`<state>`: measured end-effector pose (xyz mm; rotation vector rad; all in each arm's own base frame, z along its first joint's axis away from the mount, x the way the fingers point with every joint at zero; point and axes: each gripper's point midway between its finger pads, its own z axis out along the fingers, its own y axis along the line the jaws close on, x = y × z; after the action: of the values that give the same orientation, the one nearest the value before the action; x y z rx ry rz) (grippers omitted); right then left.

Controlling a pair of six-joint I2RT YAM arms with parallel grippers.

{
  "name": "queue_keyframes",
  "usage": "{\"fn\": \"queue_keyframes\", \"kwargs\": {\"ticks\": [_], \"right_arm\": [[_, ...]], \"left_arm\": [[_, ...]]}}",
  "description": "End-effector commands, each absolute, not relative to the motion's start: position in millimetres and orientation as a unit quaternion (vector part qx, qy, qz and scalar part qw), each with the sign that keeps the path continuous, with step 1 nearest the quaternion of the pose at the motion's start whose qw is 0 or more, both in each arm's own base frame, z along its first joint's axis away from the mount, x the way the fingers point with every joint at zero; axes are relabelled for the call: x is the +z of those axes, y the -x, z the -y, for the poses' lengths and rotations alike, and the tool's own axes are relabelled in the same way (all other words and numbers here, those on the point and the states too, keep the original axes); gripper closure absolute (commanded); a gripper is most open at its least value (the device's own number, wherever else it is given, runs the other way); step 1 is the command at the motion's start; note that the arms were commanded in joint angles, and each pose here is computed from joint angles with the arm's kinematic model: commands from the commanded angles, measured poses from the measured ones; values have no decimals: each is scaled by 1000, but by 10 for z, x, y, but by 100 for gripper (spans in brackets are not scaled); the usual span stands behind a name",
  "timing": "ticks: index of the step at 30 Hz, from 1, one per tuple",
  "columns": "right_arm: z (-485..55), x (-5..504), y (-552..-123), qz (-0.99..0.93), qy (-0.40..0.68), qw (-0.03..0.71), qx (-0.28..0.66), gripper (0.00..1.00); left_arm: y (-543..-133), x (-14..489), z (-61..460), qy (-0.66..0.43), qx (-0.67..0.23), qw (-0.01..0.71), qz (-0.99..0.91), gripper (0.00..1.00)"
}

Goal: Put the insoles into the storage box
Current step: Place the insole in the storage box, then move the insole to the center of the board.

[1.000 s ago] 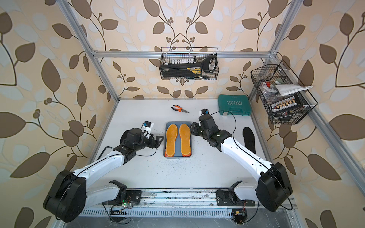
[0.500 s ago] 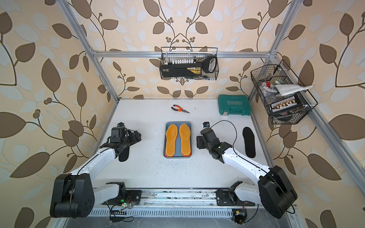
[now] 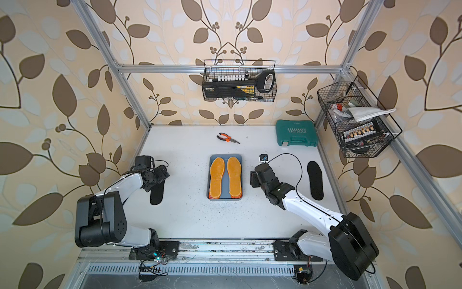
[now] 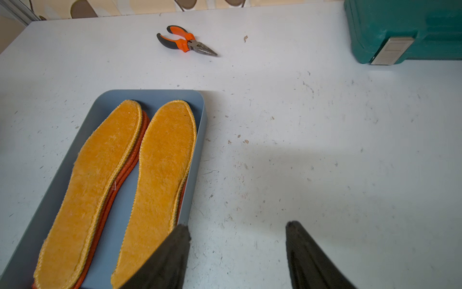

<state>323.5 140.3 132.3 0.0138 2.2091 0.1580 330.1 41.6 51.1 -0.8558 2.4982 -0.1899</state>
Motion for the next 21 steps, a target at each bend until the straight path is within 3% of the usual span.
{"fn": "queue_keyframes", "kwargs": {"ticks": [1, 11, 21], "right_arm": [[-1328, 1360, -3227, -887, -14, 459, 48, 37], [-1305, 1362, -3230, -887, -20, 459, 43, 36], [-1313, 1298, -3264, -893, -17, 448, 31, 36]], "left_arm": [[-3391, 575, -184, 295, -131, 257, -911, 12], [-3269, 207, 472, 261, -155, 208, -930, 12], [-3349, 697, 570, 227, -157, 265, -924, 10]]}}
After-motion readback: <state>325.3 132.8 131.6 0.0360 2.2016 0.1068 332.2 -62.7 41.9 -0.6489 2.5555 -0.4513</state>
